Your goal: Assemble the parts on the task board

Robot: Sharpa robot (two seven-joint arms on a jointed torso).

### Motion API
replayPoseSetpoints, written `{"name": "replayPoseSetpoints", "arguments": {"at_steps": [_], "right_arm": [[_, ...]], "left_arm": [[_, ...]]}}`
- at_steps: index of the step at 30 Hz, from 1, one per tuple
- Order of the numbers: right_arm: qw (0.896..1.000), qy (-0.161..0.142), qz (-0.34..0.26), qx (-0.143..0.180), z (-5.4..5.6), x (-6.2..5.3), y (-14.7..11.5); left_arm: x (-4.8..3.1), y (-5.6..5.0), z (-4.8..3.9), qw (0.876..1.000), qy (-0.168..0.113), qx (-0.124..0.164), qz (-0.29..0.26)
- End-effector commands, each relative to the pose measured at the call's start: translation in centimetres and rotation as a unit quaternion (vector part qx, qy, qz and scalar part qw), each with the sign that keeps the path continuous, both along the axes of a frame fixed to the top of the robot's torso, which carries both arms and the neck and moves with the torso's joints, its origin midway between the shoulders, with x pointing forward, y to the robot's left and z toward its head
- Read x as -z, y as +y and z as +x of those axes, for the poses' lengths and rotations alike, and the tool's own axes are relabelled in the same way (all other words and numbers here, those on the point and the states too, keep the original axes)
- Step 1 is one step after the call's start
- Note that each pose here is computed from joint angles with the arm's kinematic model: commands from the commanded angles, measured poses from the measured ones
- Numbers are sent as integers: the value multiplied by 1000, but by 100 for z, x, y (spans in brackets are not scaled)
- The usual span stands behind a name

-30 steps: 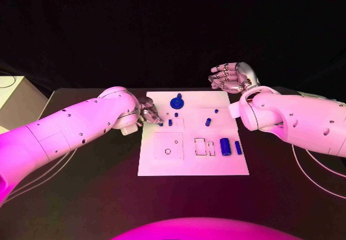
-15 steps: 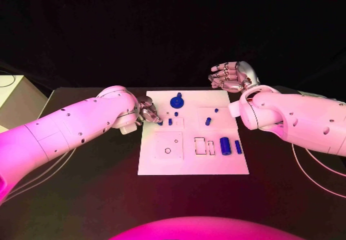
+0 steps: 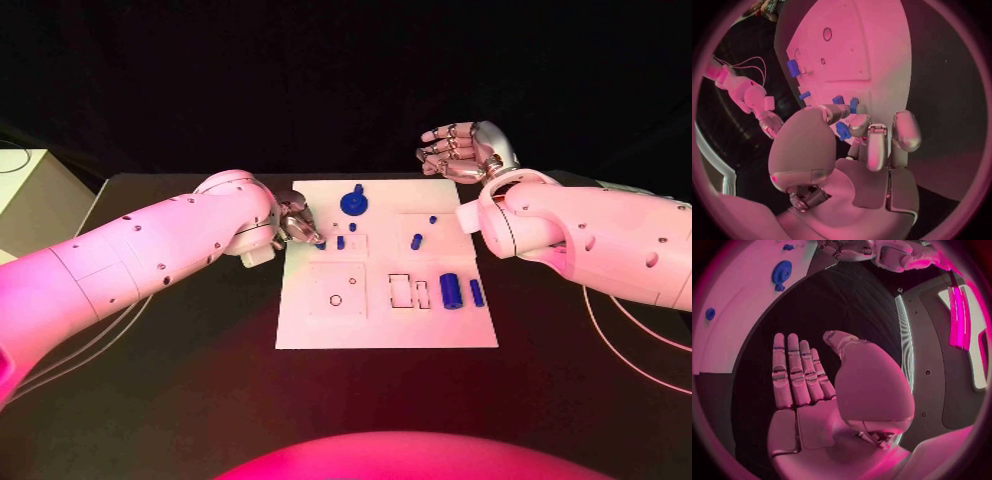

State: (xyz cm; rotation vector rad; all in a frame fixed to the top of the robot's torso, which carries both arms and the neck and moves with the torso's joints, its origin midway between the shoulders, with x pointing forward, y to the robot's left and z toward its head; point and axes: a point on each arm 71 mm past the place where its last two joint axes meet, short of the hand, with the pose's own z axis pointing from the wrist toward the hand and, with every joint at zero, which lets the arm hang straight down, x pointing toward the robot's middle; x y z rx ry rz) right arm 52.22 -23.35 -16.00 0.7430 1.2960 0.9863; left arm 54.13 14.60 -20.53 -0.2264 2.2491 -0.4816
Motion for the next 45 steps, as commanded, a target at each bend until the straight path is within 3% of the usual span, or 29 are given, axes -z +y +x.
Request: {"name": "replayPoseSetpoints", "arguments": {"at_steps": [1,13,45], "right_arm": [[1000,-4,0,-11,-1,-6,21],[1000,-3,1,-12,1,-1,22],[1000,-2,1,-13,3,8,23]], "left_arm": [[20,-32,-10,1000,1,4,3],[47,-37,-11,1000,-1,3,5],[28,7,-5,1000,-16,-11,-1]]}}
